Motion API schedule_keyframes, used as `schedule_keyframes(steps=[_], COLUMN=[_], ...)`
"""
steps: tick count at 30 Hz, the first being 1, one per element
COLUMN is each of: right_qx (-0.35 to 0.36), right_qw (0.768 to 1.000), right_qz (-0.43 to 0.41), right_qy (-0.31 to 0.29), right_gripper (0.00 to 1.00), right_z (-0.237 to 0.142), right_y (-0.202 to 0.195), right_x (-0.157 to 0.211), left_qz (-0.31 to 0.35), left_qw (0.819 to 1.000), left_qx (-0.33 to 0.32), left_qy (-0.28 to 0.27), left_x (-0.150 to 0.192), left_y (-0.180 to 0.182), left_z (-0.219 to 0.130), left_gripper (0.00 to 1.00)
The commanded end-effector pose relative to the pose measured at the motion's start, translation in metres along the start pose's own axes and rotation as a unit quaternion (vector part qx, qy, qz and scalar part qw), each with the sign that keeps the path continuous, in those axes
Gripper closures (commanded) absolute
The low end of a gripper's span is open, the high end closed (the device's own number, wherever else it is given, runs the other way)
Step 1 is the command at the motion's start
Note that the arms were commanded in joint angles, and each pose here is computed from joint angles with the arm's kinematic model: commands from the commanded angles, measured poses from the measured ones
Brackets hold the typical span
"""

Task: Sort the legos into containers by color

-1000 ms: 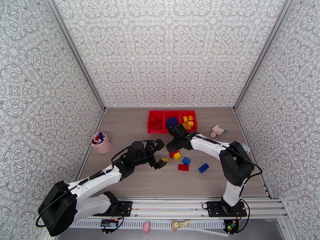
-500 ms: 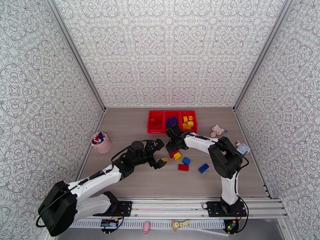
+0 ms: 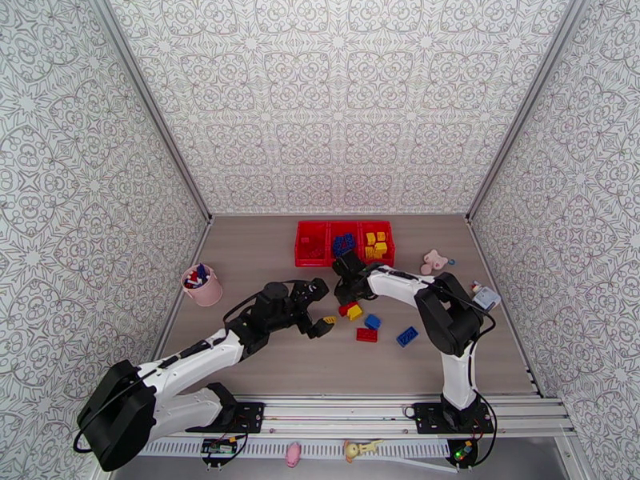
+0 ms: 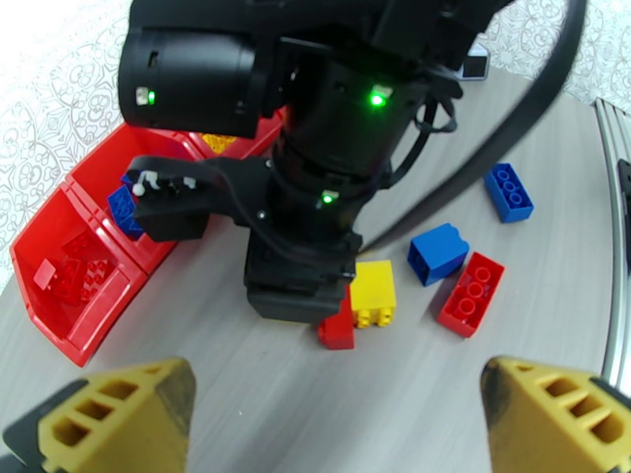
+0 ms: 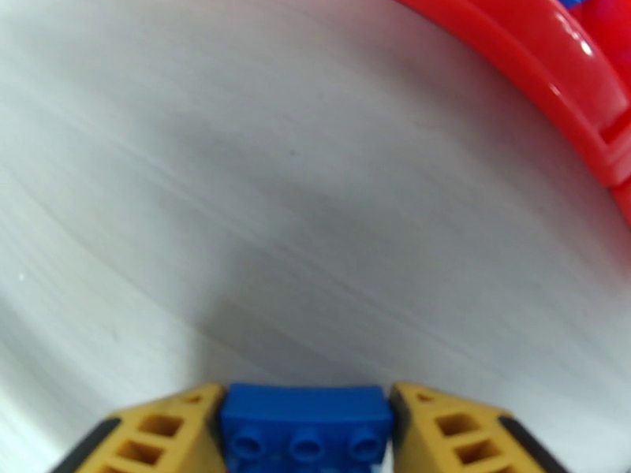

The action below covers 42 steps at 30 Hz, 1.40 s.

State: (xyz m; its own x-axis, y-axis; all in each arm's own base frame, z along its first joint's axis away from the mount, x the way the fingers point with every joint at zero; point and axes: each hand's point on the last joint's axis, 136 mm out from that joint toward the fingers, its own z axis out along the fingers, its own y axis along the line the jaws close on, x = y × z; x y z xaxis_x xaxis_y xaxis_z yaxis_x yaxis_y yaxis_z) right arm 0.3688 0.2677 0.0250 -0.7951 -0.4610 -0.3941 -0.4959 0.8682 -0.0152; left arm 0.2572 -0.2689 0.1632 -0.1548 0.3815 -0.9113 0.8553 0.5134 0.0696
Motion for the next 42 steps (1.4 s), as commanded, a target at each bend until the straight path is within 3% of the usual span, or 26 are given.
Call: schedule_keyframes(steps=[1, 3, 9, 17, 22, 32, 42], right_qx=[-0.001, -0.001, 0.001, 0.033, 0.042, 0.049, 0.052], right_qw=[1.0, 1.0, 0.999, 0.984, 0.973, 0.965, 0.962], right_qz=[0.005, 0.006, 0.014, 0.043, 0.066, 0.066, 0.038], right_qy=[0.001, -0.004, -0.036, -0.172, -0.218, -0.25, -0.267], right_gripper=[0.51, 0.55, 0.56, 0.58, 0.59, 0.59, 0.58], right_z=[-0.003, -0.007, -0.026, -0.076, -0.089, -0.064, -0.029], right_y=[0.0, 0.0, -0.002, -0.028, -0.051, -0.089, -0.095], right_x=[-0.005, -0.008, -0.023, -0.083, -0.121, -0.188, -0.221], left_qz=[-0.007, -0.006, -0.007, -0.012, -0.019, -0.014, -0.018], left_qw=[1.0, 1.0, 1.0, 1.0, 1.0, 1.0, 1.0], left_qx=[-0.001, -0.001, -0.005, -0.008, -0.005, -0.019, -0.015], left_qy=[0.015, 0.013, 0.008, -0.001, -0.008, -0.01, -0.016], left_x=[0.011, 0.01, 0.009, 0.006, 0.005, 0.007, 0.006], left_y=[0.001, 0.001, 0.002, 0.003, 0.001, 0.003, 0.0], left_z=[0.0, 0.0, 0.001, 0.003, 0.007, 0.007, 0.009], left_gripper=[0.0, 0.0, 0.0, 0.0, 0.0, 0.0, 0.01])
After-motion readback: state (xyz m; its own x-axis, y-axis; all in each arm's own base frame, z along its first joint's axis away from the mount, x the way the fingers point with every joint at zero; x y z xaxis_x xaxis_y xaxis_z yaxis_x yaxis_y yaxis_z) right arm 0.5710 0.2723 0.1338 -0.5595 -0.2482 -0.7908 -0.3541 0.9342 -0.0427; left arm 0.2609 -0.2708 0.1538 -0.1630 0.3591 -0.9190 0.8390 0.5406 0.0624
